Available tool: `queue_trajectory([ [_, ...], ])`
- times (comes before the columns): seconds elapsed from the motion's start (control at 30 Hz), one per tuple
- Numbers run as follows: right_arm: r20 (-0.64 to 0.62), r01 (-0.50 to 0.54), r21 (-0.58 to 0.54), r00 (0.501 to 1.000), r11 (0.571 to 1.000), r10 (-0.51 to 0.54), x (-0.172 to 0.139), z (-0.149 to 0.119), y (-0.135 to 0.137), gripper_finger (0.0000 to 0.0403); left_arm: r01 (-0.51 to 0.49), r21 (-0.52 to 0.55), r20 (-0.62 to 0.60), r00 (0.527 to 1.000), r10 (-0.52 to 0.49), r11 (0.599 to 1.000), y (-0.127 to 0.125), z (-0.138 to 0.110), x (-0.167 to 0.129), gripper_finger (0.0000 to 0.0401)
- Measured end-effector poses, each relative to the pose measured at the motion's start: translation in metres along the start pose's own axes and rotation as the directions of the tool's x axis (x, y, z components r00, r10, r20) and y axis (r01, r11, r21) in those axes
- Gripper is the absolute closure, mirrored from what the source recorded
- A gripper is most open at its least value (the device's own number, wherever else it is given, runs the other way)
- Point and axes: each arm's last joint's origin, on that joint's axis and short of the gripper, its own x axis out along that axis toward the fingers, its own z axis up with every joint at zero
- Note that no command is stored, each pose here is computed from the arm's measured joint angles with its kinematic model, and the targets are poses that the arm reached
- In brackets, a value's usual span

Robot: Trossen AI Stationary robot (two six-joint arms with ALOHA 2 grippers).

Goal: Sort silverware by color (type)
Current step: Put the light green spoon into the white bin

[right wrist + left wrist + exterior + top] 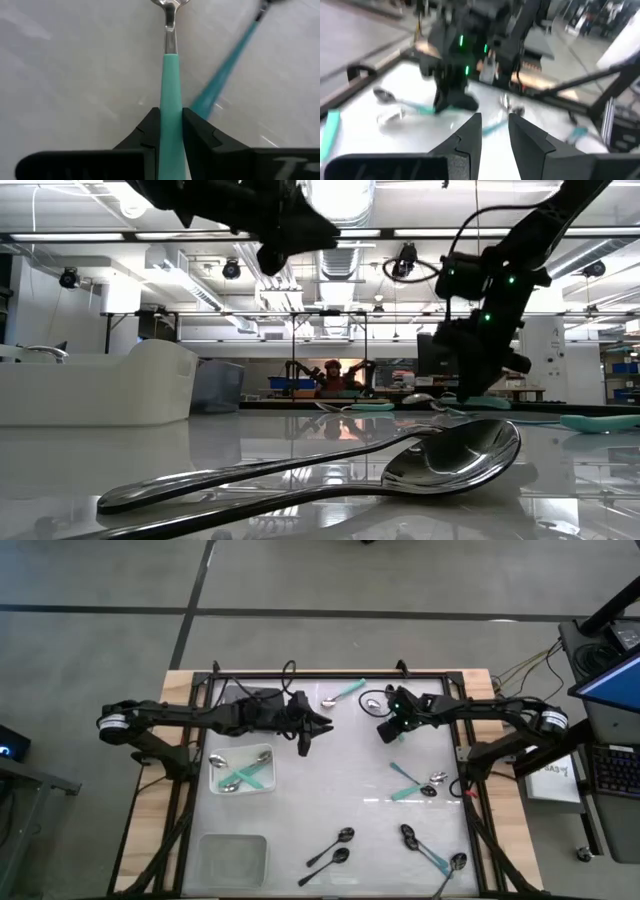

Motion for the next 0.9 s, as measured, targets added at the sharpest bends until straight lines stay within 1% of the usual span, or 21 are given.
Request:
queue_trajectory([
  [0.13,0.034,-0.049,-0.021,0.998,0.999,0.049,-0.011,-0.001,0.009,0.0358,-0.014,-0.026,-0.1,0.995,0.011,1.0,-0.002,-0.012,0.0,0.0321],
  [0.27,0.089,-0.103,-0.069,0.99,0.992,0.109,-0.021,0.0,0.023,0.0358,-0.011,-0.04,-0.147,0.989,0.005,0.999,-0.004,-0.026,0.0,0.0321],
  [0.33,0.142,-0.155,-0.107,0.975,0.982,0.169,-0.024,0.001,0.035,0.0358,-0.012,-0.058,-0.168,0.986,0.002,0.998,-0.005,-0.034,0.002,0.0321],
  [0.43,0.223,-0.235,-0.181,0.936,0.955,0.273,-0.029,0.003,0.055,0.0358,-0.021,-0.082,-0.217,0.976,0.002,0.996,-0.005,-0.049,0.007,0.0321],
  [0.5,0.257,-0.276,-0.235,0.907,0.932,0.333,-0.032,0.002,0.068,0.0358,-0.053,-0.103,-0.233,0.972,0.027,0.993,-0.006,-0.059,0.008,0.0322],
  [0.57,0.276,-0.304,-0.284,0.882,0.909,0.381,-0.034,-0.001,0.078,0.0358,-0.098,-0.104,-0.213,0.974,0.074,0.99,-0.008,-0.067,0.008,0.0323],
  [0.63,0.295,-0.333,-0.313,0.856,0.889,0.425,-0.036,-0.002,0.087,0.0358,-0.142,-0.091,-0.164,0.978,0.126,0.986,-0.012,-0.072,0.005,0.0324],
  [0.67,0.305,-0.346,-0.326,0.842,0.88,0.444,-0.037,-0.003,0.091,0.0358,-0.147,-0.09,-0.135,0.982,0.134,0.985,-0.013,-0.075,0.003,0.0324],
  [0.77,0.339,-0.378,-0.362,0.798,0.852,0.499,-0.038,-0.003,0.102,0.0358,-0.098,-0.106,-0.015,0.995,0.097,0.99,-0.017,-0.078,-0.002,0.0325],
  [0.9,0.381,-0.406,-0.421,0.733,0.811,0.564,-0.039,-0.003,0.115,0.0358,-0.051,-0.127,0.134,0.989,0.068,0.991,-0.015,-0.089,-0.01,0.0325],
])
